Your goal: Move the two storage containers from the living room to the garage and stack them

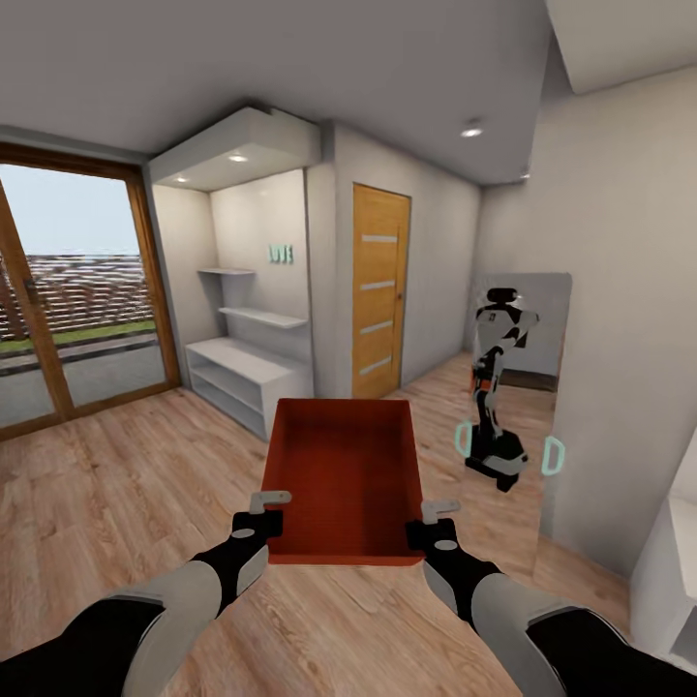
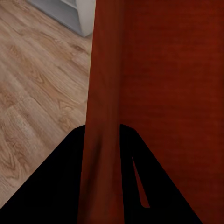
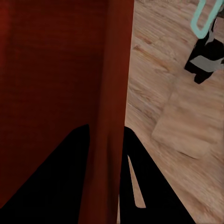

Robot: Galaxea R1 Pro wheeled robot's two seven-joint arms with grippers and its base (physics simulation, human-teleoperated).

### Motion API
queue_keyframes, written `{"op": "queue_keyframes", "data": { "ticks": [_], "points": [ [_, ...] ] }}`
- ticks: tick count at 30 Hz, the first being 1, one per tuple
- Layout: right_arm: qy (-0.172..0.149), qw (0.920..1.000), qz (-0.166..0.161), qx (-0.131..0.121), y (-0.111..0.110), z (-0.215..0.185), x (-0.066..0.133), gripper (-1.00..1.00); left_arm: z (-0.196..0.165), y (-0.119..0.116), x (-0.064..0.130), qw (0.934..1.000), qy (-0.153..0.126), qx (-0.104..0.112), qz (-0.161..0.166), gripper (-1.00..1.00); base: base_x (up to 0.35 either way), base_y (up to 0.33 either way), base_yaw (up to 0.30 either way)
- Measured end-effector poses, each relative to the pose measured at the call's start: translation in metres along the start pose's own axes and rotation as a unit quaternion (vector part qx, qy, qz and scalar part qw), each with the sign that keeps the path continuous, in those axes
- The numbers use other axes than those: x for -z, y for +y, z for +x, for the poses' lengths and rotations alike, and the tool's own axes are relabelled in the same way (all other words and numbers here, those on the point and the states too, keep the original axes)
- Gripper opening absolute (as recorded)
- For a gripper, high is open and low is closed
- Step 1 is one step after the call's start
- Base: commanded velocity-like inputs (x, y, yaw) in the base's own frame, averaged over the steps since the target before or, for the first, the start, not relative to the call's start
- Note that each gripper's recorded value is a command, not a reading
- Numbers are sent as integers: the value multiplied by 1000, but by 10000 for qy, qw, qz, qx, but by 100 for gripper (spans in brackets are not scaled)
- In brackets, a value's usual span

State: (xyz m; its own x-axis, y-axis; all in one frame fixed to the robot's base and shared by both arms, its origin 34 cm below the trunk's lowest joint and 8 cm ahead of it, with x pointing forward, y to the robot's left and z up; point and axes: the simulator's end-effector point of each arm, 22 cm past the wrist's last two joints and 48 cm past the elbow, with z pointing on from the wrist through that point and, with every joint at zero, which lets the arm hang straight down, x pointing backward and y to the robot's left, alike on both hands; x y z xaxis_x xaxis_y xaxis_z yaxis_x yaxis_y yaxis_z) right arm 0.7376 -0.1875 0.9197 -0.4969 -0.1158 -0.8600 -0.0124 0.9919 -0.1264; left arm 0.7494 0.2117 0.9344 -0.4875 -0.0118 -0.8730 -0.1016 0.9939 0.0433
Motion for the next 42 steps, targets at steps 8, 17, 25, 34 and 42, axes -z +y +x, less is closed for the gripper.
{"op": "queue_keyframes", "data": {
  "ticks": [8, 17, 25, 34, 42],
  "points": [
    [-2, 10000, 1, 1, 0, 0, 0, -100, 0, 0, 0, 10000, -2, 1, 0, -100, 323, 0, 0],
    [-2, 10000, 0, 1, 0, 0, 0, -100, 0, 0, 0, 10000, -2, 1, 0, -100, 323, 0, 0],
    [-1, 10000, 0, 0, 0, 0, 0, -100, 0, 0, 0, 10000, -2, 0, 0, -100, 323, 40, 0],
    [-1, 10000, 0, -2, 0, 0, 0, -100, 0, 0, 0, 10000, -2, -2, 0, -100, 323, 110, 0],
    [-1, 10000, 0, -3, 0, 0, 0, -100, 0, 0, 0, 10000, -2, -2, 0, -100, 323, 141, 0]
  ]
}}
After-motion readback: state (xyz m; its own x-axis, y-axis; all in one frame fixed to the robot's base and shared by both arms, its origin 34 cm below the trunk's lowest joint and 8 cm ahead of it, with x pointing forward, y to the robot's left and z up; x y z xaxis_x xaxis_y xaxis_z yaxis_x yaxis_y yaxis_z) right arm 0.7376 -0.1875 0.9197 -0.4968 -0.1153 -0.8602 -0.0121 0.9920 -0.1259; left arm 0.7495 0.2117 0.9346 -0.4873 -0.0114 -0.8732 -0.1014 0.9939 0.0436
